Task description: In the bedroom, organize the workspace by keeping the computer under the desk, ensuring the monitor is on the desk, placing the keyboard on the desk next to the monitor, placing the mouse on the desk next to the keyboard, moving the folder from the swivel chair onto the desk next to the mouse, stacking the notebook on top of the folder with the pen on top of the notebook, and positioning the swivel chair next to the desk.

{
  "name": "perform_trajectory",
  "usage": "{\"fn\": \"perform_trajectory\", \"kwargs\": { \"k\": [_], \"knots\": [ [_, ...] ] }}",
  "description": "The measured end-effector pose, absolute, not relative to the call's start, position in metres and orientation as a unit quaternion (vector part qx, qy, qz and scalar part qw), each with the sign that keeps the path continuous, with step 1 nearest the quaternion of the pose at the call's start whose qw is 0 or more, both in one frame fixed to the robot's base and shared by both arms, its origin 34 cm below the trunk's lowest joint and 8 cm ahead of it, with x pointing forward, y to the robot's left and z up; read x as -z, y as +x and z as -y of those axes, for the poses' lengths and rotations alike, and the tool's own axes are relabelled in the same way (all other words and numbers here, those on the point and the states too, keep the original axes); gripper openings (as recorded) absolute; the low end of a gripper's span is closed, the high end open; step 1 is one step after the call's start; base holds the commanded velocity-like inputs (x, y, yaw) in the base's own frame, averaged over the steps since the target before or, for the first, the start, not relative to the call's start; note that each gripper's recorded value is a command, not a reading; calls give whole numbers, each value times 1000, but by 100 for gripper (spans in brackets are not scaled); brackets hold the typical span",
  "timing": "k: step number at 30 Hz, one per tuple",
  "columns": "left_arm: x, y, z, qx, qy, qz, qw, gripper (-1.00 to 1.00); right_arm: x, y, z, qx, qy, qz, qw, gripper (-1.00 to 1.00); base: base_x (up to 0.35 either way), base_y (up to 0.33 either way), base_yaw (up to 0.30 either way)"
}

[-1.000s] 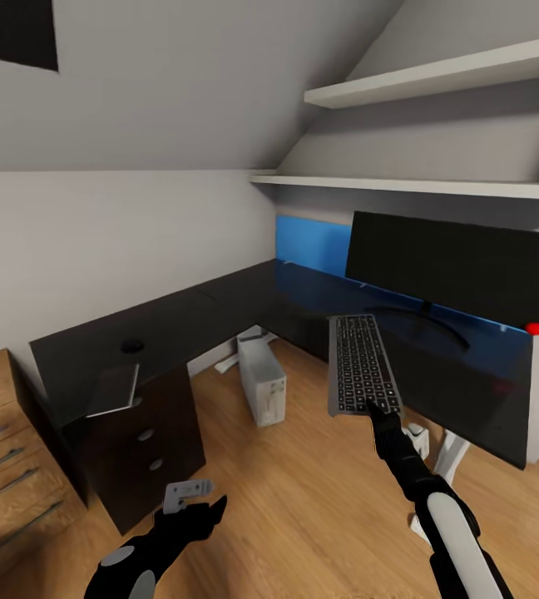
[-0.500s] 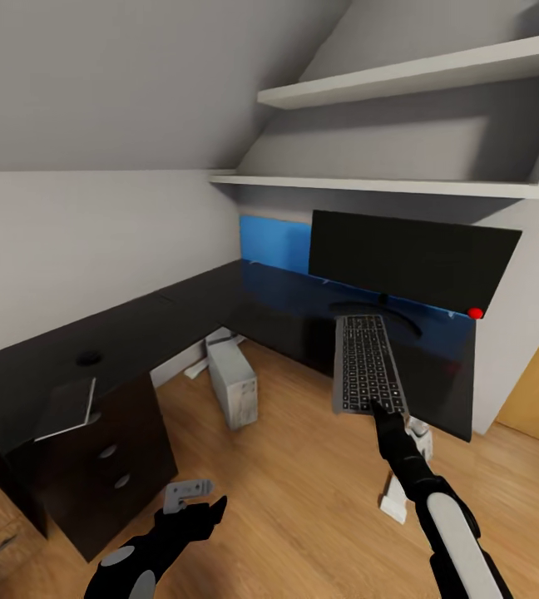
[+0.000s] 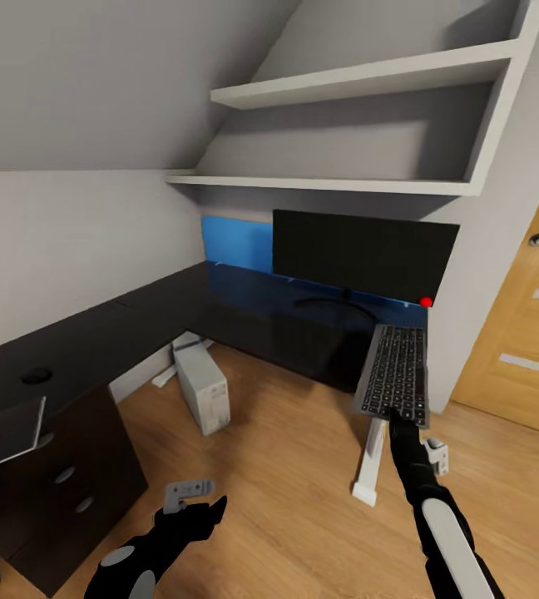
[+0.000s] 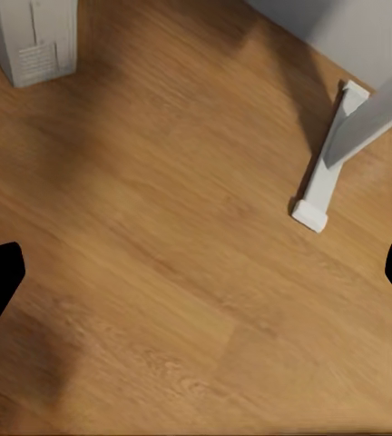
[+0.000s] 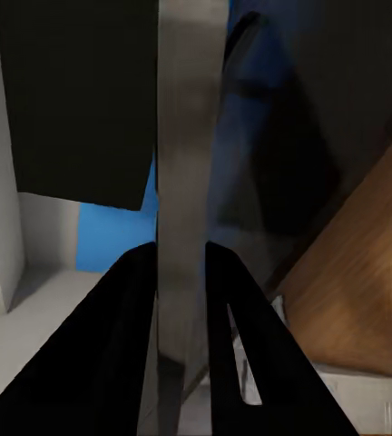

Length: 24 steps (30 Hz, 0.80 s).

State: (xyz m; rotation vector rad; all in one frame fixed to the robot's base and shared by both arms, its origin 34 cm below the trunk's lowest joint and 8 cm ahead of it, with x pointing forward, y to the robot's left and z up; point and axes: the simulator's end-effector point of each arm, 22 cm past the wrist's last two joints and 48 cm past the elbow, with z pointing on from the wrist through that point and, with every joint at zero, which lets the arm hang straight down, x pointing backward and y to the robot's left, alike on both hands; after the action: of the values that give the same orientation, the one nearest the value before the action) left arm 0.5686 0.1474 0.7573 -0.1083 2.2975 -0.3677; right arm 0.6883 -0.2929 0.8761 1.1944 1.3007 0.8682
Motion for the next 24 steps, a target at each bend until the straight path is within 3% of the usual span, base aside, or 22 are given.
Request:
{"fn": "perform_trajectory", "kwargs": {
  "k": [18, 24],
  "knots": [
    [-757, 569, -148, 145, -43, -906, 395, 100, -866, 682, 313, -335, 535, -525, 571, -100, 0, 0, -271],
    [-757, 569, -148, 145, -43, -906, 395, 100, -872, 684, 310, -342, 525, -525, 576, -100, 0, 0, -106]
  ]
}}
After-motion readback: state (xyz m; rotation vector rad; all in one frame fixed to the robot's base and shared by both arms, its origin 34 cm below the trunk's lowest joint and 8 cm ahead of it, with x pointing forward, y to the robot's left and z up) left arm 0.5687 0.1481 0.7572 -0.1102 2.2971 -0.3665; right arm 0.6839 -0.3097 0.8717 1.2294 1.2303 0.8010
